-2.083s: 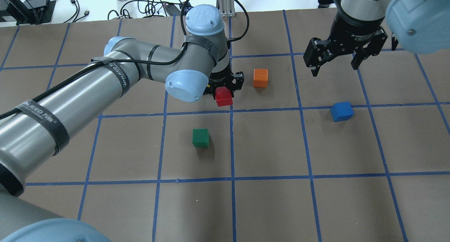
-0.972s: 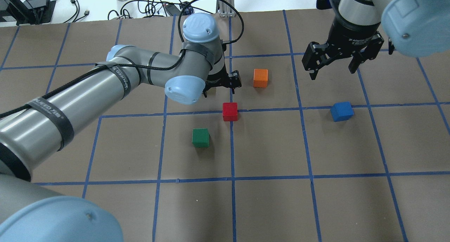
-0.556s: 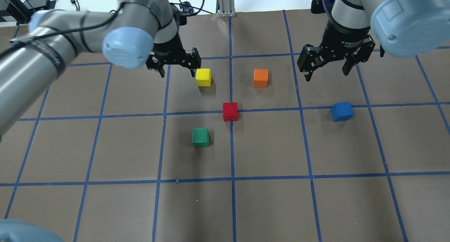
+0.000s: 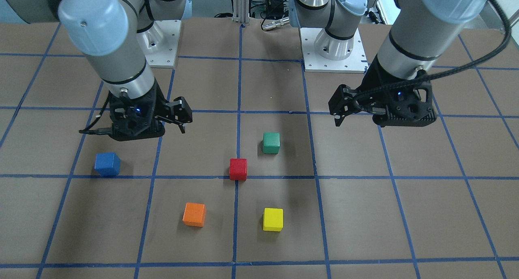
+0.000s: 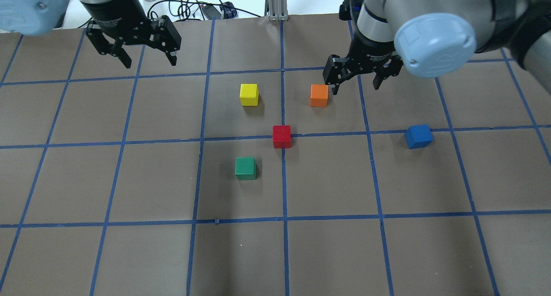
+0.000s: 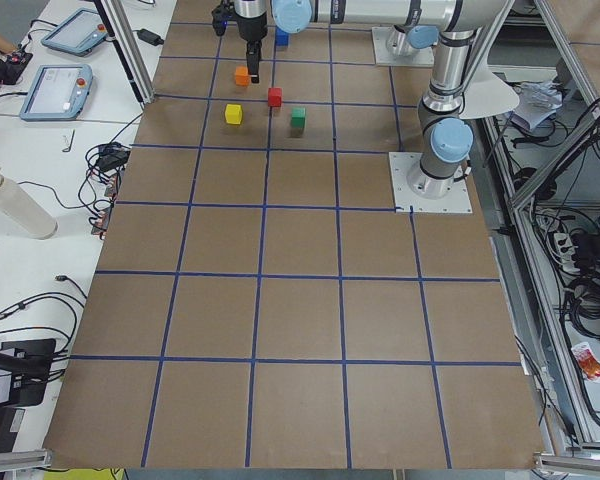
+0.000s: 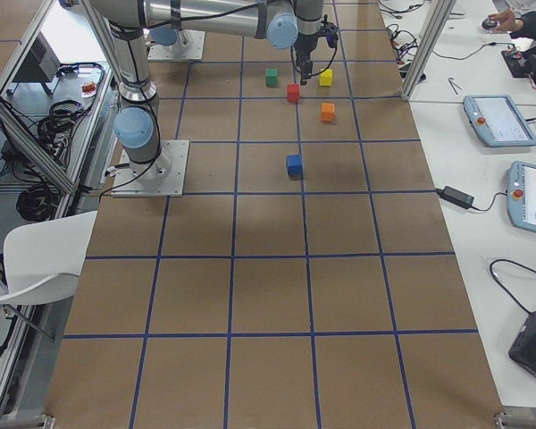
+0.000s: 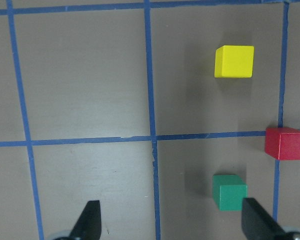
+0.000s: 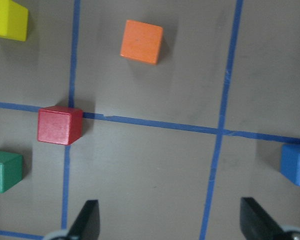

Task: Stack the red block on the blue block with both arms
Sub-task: 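Raise the left gripper away while the right gripper moves over the red cube, then lower the right gripper onto the red cube and grasp it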

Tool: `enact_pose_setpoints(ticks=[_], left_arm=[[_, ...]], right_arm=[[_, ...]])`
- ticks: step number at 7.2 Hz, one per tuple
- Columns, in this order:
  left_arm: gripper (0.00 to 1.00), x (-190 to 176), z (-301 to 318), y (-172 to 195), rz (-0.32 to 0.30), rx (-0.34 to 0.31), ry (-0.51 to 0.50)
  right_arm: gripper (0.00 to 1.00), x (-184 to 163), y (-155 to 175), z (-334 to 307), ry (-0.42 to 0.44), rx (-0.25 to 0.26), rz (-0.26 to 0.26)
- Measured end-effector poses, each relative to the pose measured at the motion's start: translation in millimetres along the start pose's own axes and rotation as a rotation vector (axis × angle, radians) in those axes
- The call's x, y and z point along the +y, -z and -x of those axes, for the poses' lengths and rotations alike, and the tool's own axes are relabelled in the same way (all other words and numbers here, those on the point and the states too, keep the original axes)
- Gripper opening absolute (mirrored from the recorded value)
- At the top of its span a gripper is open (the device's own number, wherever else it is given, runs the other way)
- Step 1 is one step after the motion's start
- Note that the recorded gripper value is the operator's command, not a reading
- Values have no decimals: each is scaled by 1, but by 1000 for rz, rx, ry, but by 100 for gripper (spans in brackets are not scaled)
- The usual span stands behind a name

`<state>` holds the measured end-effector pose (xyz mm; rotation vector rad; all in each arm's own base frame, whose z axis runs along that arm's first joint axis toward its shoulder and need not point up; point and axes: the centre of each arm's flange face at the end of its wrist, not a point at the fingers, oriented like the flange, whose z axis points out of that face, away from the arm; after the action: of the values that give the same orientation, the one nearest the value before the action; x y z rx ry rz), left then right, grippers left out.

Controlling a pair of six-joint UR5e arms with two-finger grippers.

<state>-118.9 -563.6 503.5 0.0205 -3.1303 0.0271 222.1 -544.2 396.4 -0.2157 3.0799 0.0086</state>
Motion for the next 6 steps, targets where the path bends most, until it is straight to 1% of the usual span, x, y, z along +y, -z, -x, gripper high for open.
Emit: enact_pose_setpoints(ticks=[1, 2, 4, 6], left_arm=[[100, 0, 10, 20, -25, 2, 18], [100, 4, 13, 35, -29, 1, 29], [100, 14, 10, 41, 12, -4, 54], [100, 31, -2, 32, 57, -5, 51]], right_arm=[[100, -6, -23, 33, 7, -7, 6], [100, -10, -47, 62, 13, -9, 8], [100, -16, -92, 102, 35, -9, 16], [100, -25, -135, 114, 22, -3, 35]])
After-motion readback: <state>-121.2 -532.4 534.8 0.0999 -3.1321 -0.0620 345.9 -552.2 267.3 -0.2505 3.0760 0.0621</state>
